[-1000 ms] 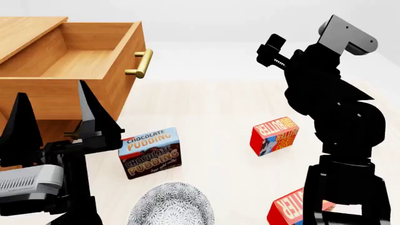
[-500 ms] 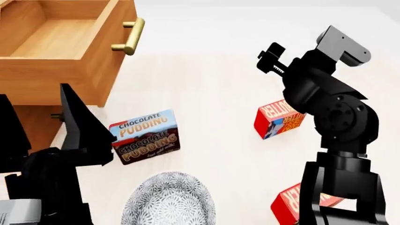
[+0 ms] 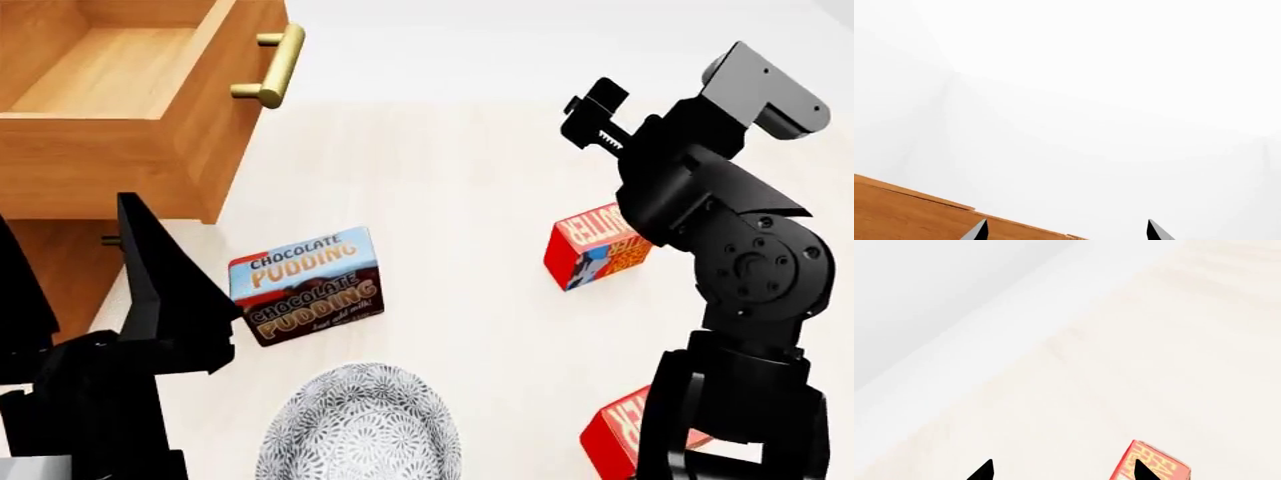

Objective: Put the butter at the front in the top drawer of the cabinet and close it.

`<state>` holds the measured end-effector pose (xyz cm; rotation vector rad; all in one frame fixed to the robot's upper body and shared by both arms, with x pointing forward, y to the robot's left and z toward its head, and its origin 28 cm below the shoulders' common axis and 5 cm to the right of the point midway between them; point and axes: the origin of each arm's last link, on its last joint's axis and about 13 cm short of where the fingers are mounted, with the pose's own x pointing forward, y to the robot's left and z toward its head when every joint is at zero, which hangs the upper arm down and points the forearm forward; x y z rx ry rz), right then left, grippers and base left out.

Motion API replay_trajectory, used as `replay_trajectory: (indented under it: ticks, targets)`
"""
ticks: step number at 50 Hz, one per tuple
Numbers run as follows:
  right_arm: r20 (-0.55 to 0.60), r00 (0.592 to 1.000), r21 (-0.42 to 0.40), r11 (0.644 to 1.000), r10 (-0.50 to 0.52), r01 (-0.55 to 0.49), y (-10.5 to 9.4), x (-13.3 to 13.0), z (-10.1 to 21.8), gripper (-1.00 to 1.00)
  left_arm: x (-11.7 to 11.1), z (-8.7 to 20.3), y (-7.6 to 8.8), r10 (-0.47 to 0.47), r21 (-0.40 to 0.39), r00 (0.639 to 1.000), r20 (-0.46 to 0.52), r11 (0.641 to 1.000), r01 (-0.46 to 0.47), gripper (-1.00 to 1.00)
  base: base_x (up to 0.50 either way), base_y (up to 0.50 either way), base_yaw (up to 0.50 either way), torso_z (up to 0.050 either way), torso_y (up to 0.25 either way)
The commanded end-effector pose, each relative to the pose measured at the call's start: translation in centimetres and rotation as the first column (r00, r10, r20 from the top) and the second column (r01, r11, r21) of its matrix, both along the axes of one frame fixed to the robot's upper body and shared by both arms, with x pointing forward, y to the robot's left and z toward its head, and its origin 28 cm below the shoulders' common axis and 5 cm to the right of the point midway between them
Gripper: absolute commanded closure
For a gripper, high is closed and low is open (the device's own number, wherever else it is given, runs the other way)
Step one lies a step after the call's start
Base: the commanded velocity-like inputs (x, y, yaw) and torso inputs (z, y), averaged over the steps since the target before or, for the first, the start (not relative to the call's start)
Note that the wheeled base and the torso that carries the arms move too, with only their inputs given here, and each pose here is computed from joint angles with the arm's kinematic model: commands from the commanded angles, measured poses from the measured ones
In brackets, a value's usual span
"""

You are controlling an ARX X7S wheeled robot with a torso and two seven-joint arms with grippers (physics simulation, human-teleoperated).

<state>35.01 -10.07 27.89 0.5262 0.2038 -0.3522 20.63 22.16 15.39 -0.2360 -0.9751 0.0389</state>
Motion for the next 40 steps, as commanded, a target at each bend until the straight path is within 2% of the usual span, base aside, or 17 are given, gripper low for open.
replay_trajectory:
  ticks: [1,13,29,40]
  targets:
    - [-0.026,0.996,0.007,0.996,-0.091,0.091,-0.2,-0.7,-0.1,-1.00,0.1,-0.3,0.1,0.006,-0.007,1.000,-0.008,1.000,-0.006,-1.00,0.00,0.00,0.00,0.000,0.000]
    - [-0.076,0.991,0.019,0.994,-0.110,0.111,0.0,-1.6,-0.3,-1.00,0.5,-0.7,0.5,0.016,-0.029,1.000,-0.013,0.999,-0.016,-1.00,0.00,0.00,0.00,0.000,0.000]
    - [-0.103,0.992,0.027,0.997,-0.075,0.078,0.8,-3.2,-0.6,-1.00,0.5,-1.0,0.8,0.013,-0.046,1.000,-0.022,0.999,-0.014,-1.00,0.00,0.00,0.00,0.000,0.000]
    - [-0.121,0.990,0.121,0.989,-0.069,0.084,0.7,-2.6,-0.9,-1.00,0.5,-1.2,0.9,0.013,-0.045,1.000,-0.023,0.999,-0.014,-1.00,0.00,0.00,0.00,0.000,0.000]
